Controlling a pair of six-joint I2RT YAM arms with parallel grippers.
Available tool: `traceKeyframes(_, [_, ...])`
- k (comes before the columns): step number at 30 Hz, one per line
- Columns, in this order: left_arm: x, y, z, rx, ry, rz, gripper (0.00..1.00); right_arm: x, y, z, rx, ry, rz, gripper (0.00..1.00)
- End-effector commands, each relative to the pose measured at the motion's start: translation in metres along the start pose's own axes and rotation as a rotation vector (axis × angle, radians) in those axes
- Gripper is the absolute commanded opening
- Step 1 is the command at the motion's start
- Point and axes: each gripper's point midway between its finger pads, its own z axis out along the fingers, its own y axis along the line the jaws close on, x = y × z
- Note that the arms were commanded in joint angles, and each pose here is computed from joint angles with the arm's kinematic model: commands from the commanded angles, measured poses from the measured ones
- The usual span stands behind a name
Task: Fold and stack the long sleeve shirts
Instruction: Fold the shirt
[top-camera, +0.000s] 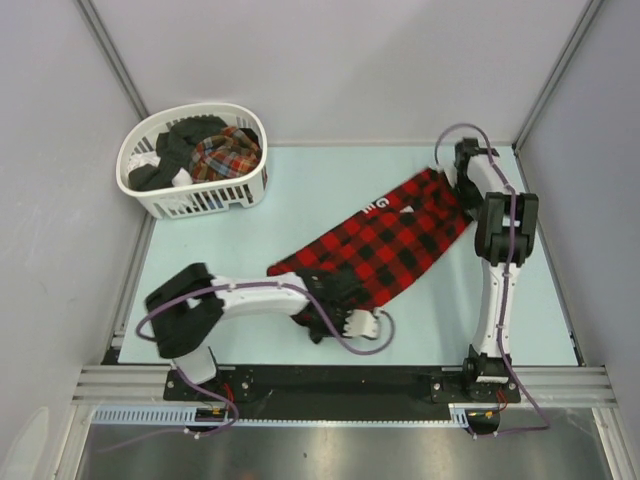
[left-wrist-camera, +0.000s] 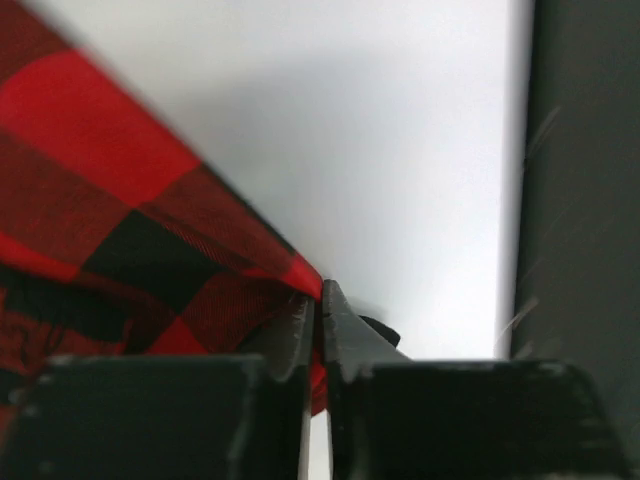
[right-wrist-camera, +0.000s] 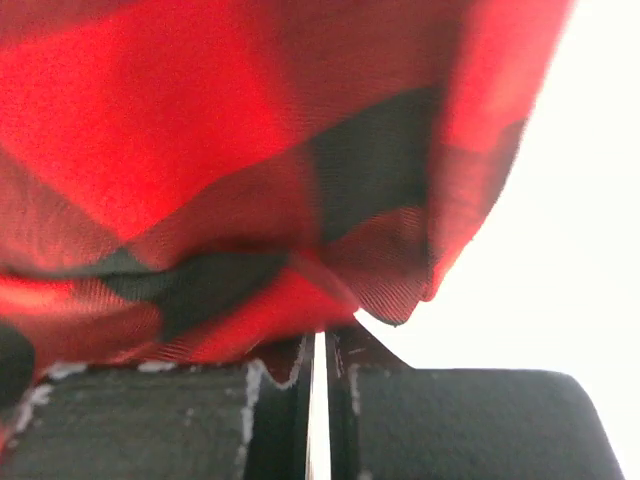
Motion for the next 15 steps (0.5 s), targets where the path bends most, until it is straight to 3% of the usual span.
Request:
traceKeyframes(1, [-0.085,-0.056,0.012,0.229,-0.103,-0.243,0.31,-0.196,-0.028,-0.053,0.252,-0.611,0.015,0.02])
traceKeyframes(3, [-0.097,-0.052,0.006,0.238,-0.133,-0.294,0.46,-0.206,-0.027,-0.09,0.279,-0.674,0.008,0.16])
traceKeyframes(4, [-0.106,-0.047,-0.008,0.224,-0.176,-0.29,0.5,-0.202,-0.036,-0.125,0.302,-0.725,0.025,0.24])
traceKeyframes(5, [-0.109,-0.042,-0.019,0.217,-0.211,-0.298,0.53,-0.197,-0.04,-0.146,0.301,-0.759,0.042,0.43])
traceKeyframes(6, [-0.107,-0.028,-0.034,0.212,-0.263,-0.348,0.57,-0.184,-0.043,-0.148,0.278,-0.754,0.051,0.53])
traceKeyframes(7, [-0.112,-0.016,-0.06,0.179,-0.341,-0.364,0.62,-0.172,-0.049,-0.191,0.273,-0.833,0.065,0.61])
traceKeyframes(8, [-0.108,-0.004,-0.073,0.16,-0.376,-0.405,0.63,-0.162,-0.05,-0.199,0.26,-0.848,0.071,0.67])
traceKeyframes(11, [-0.076,0.05,-0.113,0.089,-0.477,-0.589,0.62,-0.123,-0.041,-0.222,0.14,-0.875,0.118,0.71])
traceKeyframes(15, [0.004,0.126,-0.137,-0.036,-0.534,-0.899,0.61,-0.077,0.014,-0.216,-0.209,-0.86,0.208,0.69])
